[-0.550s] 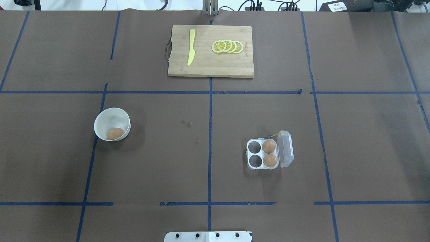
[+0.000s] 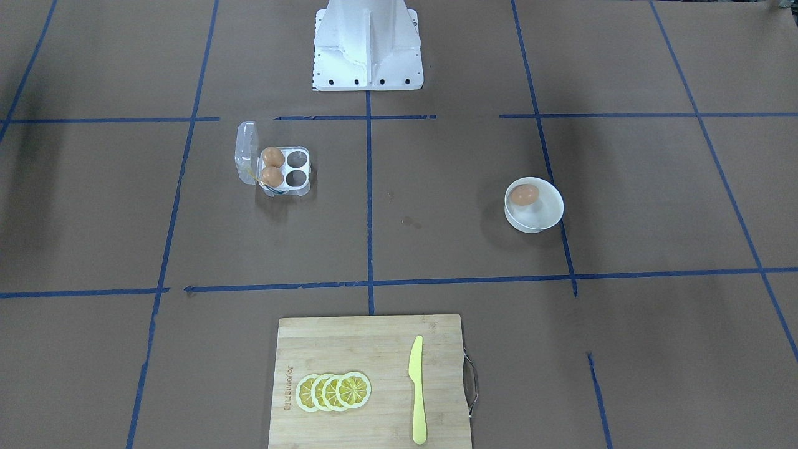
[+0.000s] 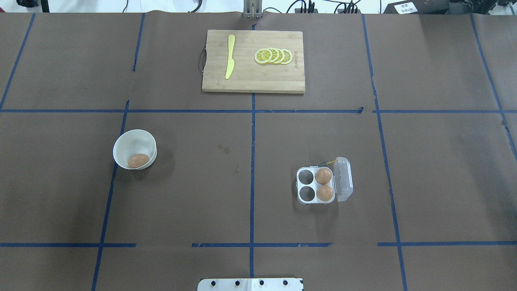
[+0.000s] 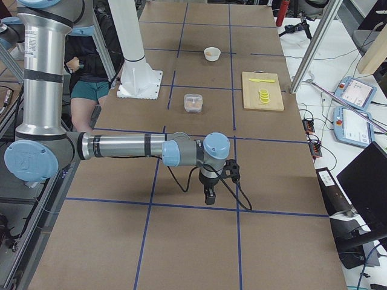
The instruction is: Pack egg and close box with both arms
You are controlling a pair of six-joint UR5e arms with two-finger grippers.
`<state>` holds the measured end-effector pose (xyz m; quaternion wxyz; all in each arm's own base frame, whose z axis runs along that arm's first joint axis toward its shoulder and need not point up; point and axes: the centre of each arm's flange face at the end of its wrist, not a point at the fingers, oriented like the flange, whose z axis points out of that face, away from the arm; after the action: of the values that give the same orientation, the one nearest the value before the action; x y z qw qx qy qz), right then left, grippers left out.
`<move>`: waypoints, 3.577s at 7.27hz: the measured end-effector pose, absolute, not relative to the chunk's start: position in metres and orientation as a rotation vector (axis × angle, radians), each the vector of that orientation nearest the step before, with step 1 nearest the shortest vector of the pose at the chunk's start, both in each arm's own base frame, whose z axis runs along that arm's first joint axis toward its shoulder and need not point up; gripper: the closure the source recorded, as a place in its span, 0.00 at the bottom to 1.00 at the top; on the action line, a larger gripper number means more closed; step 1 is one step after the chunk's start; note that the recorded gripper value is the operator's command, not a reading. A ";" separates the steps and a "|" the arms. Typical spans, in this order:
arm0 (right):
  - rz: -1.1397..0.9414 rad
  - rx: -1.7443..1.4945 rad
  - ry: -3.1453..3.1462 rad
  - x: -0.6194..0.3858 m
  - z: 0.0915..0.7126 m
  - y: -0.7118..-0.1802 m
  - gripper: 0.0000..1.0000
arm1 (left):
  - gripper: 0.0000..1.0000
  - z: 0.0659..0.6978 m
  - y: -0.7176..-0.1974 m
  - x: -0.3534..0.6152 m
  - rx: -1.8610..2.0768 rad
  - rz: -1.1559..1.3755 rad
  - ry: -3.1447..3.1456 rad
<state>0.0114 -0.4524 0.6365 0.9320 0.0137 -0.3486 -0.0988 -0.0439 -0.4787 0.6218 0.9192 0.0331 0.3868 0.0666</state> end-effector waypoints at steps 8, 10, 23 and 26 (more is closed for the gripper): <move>-0.296 0.299 -0.709 0.003 0.571 -0.502 0.00 | 0.00 0.579 -0.510 -0.040 0.253 0.214 0.789; -0.296 0.315 -0.713 0.002 0.563 -0.507 0.00 | 0.00 0.547 -0.532 -0.039 0.358 0.259 0.781; -0.299 0.322 -0.733 0.001 0.559 -0.508 0.00 | 0.00 0.434 -0.491 0.203 0.737 0.622 0.885; -0.298 0.317 -0.734 0.001 0.561 -0.507 0.00 | 0.11 0.428 -0.453 0.291 0.757 0.709 0.848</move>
<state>0.0008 -0.5070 0.5611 0.9103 0.1539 -0.3561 -0.1444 0.2907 -0.4535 0.4283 0.7840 0.3506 0.3930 0.3285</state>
